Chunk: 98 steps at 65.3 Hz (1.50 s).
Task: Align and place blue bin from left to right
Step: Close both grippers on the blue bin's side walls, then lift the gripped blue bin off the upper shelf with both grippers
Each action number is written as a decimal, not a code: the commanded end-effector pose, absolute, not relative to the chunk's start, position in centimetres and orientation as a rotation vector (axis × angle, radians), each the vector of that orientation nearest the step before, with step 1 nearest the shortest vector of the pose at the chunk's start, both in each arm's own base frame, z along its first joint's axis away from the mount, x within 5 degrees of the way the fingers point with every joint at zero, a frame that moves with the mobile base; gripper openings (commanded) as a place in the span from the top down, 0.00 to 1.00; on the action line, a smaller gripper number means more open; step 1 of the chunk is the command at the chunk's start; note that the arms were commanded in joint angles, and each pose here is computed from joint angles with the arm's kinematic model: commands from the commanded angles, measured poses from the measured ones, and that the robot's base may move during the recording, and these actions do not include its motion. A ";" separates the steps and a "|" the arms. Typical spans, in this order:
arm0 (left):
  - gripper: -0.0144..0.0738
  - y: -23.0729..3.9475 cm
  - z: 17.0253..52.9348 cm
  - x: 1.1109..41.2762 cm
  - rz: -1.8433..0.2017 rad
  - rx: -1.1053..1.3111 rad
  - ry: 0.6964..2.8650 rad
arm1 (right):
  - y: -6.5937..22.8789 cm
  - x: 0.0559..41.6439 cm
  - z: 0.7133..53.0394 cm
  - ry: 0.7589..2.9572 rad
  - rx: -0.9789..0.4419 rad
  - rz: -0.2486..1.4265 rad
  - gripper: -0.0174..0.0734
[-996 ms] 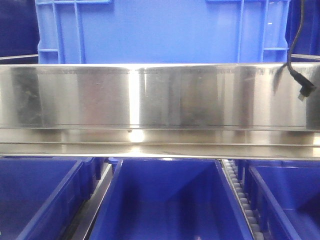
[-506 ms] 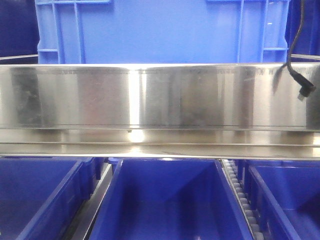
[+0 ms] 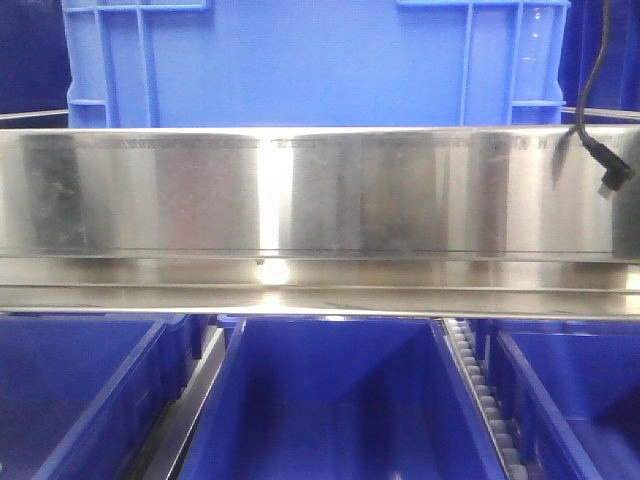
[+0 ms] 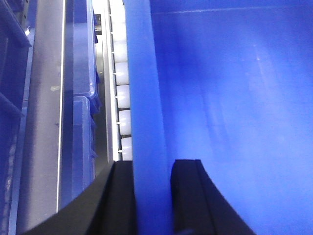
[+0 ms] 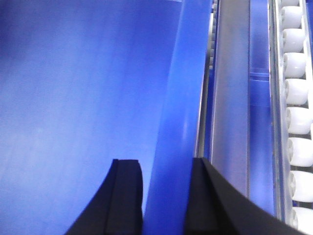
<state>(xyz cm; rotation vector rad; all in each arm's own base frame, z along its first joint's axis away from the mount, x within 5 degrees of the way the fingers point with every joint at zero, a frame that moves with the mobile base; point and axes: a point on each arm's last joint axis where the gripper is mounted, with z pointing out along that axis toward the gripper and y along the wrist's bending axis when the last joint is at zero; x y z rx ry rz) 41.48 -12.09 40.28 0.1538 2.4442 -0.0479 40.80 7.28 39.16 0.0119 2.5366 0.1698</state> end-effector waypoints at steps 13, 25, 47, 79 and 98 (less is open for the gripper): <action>0.85 -11.9 44.7 38.5 -0.099 0.163 2.331 | 6.8 38.5 43.8 2.399 -0.005 0.173 0.90; 0.85 -11.7 48.5 35.0 -0.131 0.178 2.231 | 6.3 35.6 47.8 2.285 -0.030 0.180 0.90; 0.85 -12.7 52.5 29.4 -0.187 0.244 2.115 | 6.6 30.7 52.4 2.144 -0.080 0.213 0.90; 0.85 -12.6 52.4 29.2 -0.139 0.247 2.112 | 6.6 30.6 52.5 2.140 -0.081 0.212 0.90; 0.85 -12.6 52.4 29.2 -0.137 0.247 2.111 | 6.6 30.6 52.5 2.140 -0.081 0.212 0.90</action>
